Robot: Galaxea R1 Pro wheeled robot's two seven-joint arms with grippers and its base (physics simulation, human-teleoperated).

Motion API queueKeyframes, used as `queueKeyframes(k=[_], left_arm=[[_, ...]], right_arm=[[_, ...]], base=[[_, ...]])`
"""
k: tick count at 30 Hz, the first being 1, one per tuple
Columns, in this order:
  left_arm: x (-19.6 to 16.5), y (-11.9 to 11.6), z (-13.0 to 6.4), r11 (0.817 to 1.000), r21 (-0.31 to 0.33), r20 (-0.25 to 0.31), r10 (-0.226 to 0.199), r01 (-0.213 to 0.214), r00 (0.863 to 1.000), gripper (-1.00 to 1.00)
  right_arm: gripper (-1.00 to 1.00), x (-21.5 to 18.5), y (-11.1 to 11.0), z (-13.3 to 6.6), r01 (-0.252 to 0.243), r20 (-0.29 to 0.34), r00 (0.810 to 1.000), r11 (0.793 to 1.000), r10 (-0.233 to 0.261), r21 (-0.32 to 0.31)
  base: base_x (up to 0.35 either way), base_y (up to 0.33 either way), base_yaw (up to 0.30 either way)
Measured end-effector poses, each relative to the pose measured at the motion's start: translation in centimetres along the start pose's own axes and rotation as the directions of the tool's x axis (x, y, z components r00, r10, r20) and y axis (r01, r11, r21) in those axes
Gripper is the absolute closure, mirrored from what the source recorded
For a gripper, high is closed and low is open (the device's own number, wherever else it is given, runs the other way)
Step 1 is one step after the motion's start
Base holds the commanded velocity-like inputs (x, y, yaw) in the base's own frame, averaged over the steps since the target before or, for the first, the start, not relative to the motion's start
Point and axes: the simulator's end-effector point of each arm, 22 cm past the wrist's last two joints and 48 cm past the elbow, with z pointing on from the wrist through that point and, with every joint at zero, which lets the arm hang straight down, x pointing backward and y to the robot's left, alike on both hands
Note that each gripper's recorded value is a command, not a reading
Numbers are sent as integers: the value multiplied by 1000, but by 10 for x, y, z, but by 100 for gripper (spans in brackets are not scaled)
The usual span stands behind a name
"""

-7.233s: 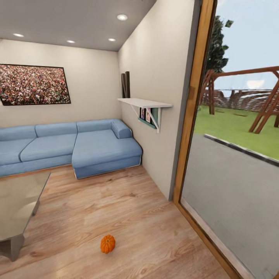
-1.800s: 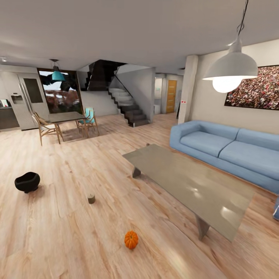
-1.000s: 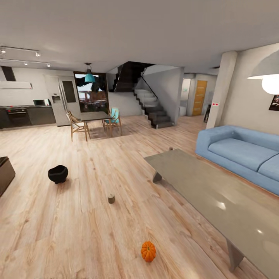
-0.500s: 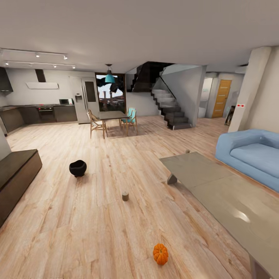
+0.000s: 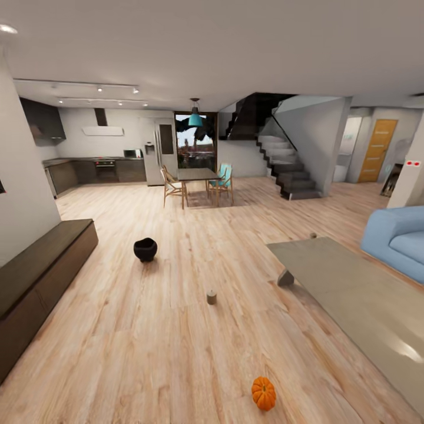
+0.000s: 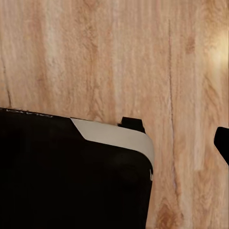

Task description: Place each of the two pumpkins and all three candles from the living room inside a cabinet in the living room (use any cabinet), then make sure every cabinet is closed, and position the cauldron so it is next to a table in the living room.

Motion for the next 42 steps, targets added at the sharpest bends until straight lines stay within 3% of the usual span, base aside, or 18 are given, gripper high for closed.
queueKeyframes(k=[12,19,28,42], left_arm=[[-8,-6,0,1000,12,14,-24,24,1000,-100],[-7,-4,0,1000,10,12,-23,23,1000,-100],[-6,-3,0,1000,8,11,-23,23,1000,-100],[-7,-1,0,1000,6,13,-23,22,1000,-100]], right_arm=[[-100,-23,0,2,0,24,1000,1000,1,-1],[-100,-5,-1,1,1,-59,998,1000,-1,1],[-100,-4,-2,1,2,-70,998,1000,-2,2],[-100,-4,-1,1,5,-68,998,1000,-5,0]], base=[[0,0,292],[0,0,292],[31,0,292],[282,22,292]])
